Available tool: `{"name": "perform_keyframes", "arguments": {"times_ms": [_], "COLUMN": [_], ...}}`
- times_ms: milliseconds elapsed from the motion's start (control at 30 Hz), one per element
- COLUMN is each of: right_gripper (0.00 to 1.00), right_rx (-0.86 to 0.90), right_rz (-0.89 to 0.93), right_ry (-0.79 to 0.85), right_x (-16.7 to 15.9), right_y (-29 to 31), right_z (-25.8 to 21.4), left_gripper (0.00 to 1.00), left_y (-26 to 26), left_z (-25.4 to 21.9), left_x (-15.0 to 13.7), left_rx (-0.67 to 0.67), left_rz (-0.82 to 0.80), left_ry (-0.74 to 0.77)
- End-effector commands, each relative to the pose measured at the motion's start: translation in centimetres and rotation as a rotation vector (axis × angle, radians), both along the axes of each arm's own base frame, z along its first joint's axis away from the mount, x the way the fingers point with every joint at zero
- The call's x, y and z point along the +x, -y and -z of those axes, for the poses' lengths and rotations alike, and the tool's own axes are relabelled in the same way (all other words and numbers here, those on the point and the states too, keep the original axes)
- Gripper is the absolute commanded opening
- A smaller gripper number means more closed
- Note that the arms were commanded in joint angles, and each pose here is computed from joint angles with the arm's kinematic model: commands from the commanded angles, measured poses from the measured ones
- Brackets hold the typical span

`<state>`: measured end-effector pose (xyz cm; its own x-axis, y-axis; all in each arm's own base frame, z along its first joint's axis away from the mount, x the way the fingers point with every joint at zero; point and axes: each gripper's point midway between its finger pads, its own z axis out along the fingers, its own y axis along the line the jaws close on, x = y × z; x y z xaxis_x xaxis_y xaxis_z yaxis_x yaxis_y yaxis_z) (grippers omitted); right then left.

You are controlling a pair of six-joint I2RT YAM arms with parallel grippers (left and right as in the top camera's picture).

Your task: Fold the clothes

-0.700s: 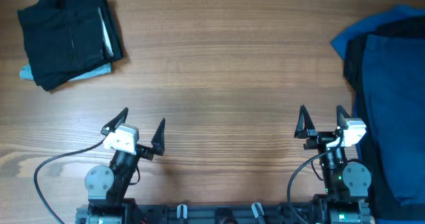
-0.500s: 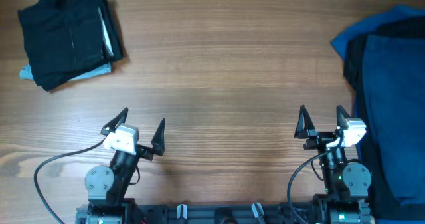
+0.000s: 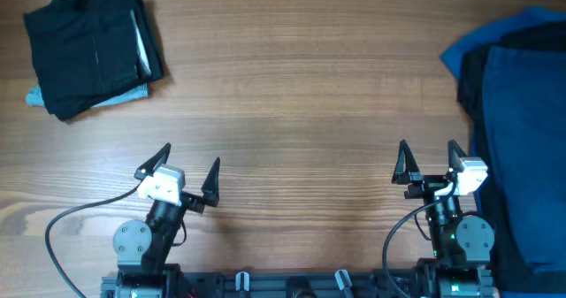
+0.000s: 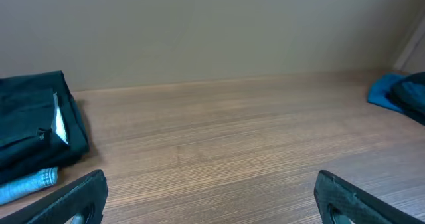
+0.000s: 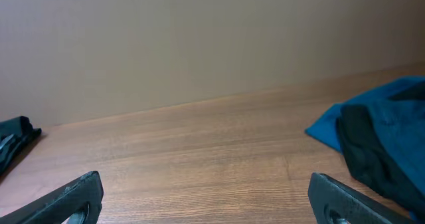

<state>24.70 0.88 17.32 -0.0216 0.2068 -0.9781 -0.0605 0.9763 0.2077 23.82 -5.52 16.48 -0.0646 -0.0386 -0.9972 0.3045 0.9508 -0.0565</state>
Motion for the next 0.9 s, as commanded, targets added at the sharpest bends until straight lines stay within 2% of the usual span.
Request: {"name": "perform_keyframes", "arguments": {"times_ms": [0,667,700,767,867], "right_gripper": [1.00,1.00,1.00,1.00,1.00], "right_rx": [0.011,0.013,0.105,0.567,0.869], "right_rz": [0.009,0.009,-0.008,-0.101,-0.112], "right_ry": [0.005,0.006,0.021,-0.052,-0.099], "right_x": [0.0,0.0,0.0,-0.2,-0.2], "right_y": [0.1,0.1,-0.2,-1.8,-2.1], "right_z": [-0.1,-0.1,-0.7,-0.3,-0.2], "left_gripper": [1.00,1.00,1.00,1.00,1.00], "left_y": [-0.1,-0.1,-0.1,-0.1,-0.1], "left_z": [0.3,0.3,0.3,0.3,0.3], "left_x": [0.0,0.0,0.0,0.0,0.0], "left_rx": [0.023,0.023,0.023,0.023,0.023], "left_rz": [-0.006,-0.006,-0.006,-0.006,-0.006], "left_ry": [0.005,0.005,0.005,0.005,0.005]}}
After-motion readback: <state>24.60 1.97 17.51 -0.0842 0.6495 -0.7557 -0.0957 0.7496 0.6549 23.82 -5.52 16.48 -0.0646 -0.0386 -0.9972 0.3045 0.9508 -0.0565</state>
